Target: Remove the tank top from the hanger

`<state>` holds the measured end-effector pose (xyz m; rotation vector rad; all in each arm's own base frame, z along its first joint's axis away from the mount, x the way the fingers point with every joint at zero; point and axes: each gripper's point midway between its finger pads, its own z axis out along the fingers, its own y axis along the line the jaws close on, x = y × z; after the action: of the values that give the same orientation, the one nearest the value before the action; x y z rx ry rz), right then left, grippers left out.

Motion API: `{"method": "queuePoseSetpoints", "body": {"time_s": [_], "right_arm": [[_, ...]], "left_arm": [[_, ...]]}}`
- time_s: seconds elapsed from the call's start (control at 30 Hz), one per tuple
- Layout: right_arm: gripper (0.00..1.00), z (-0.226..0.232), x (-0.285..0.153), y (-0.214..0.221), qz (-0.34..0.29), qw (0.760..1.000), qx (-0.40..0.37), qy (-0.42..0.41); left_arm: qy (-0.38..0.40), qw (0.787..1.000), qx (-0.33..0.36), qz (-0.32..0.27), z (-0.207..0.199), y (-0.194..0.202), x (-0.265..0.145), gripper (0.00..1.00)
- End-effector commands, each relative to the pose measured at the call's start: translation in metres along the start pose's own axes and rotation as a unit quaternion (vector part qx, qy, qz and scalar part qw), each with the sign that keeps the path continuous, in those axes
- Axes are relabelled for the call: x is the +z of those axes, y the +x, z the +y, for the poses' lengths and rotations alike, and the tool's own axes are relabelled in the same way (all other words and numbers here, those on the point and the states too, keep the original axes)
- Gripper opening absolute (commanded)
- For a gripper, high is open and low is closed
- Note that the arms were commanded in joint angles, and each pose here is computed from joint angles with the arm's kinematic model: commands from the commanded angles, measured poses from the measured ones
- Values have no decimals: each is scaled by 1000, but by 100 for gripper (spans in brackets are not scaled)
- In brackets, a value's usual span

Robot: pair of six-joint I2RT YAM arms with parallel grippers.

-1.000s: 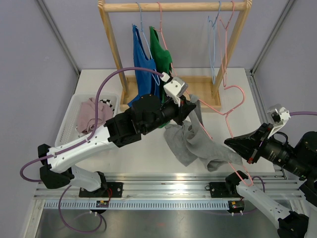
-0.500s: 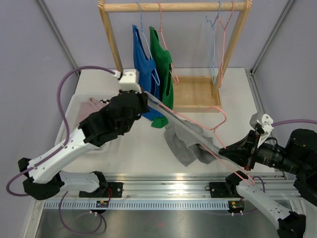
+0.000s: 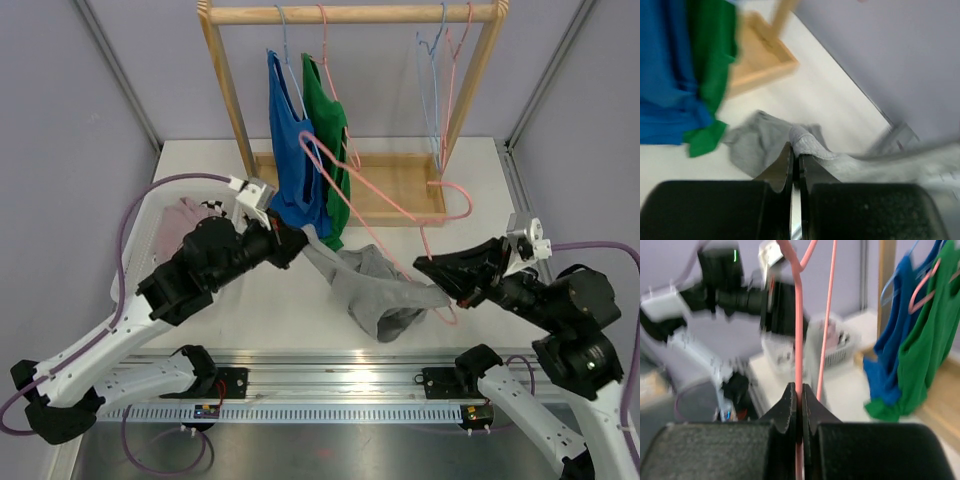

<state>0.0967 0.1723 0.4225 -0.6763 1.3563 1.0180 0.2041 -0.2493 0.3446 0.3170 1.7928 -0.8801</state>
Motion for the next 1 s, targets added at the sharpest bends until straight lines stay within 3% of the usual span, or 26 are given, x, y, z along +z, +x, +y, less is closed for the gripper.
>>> {"method": "queuePoseSetpoints", "body": {"time_s": [0.0, 0.03, 0.1, 0.2, 0.23, 0.33, 0.47, 0.53, 0.63, 0.7, 0.73, 0.8, 0.87, 0.97], "right_arm": [[0, 0, 12, -93, -230, 973, -31, -15], [0, -3, 11, -115, -284, 958, -49, -12], [0, -10, 11, -130, -333, 941, -54, -5], [0, -35, 15, -139, -368, 928, -46, 43], [0, -49, 15, -139, -371, 925, -33, 77], [0, -84, 20, -125, -296, 939, -4, 175], [0, -104, 23, -97, -235, 946, 5, 224], [0, -120, 27, -74, -153, 950, 32, 272], [0, -135, 27, -59, -93, 943, 54, 315], [0, -141, 26, -57, -77, 937, 59, 336], [0, -151, 32, -52, -62, 932, 63, 351], [0, -157, 33, -59, -46, 927, 57, 367], [0, -173, 48, -53, -15, 922, 57, 383], [0, -187, 70, -64, 5, 920, 50, 389]], "left_arm": [[226, 973, 48, 22, -80, 21, -10, 0], [233, 970, 53, 38, -80, 37, -8, 0], [255, 963, 61, 60, -87, 58, -11, 0], [190, 977, 51, 78, -62, 77, 0, 0], [130, 987, 51, 81, -40, 81, 7, 0], [7, 995, 45, 88, 4, 88, 10, 0], [-27, 993, 48, 102, 19, 96, 7, 0], [-29, 993, 45, 109, 19, 98, 4, 10], [-31, 993, 43, 110, 19, 95, 0, 22], [-30, 993, 41, 108, 18, 91, -2, 36], [-28, 993, 42, 110, 16, 88, -5, 53], [-27, 993, 43, 109, 14, 84, -7, 69], [-34, 992, 44, 109, 16, 79, -12, 81], [-40, 993, 44, 104, 18, 75, -19, 90]]}}
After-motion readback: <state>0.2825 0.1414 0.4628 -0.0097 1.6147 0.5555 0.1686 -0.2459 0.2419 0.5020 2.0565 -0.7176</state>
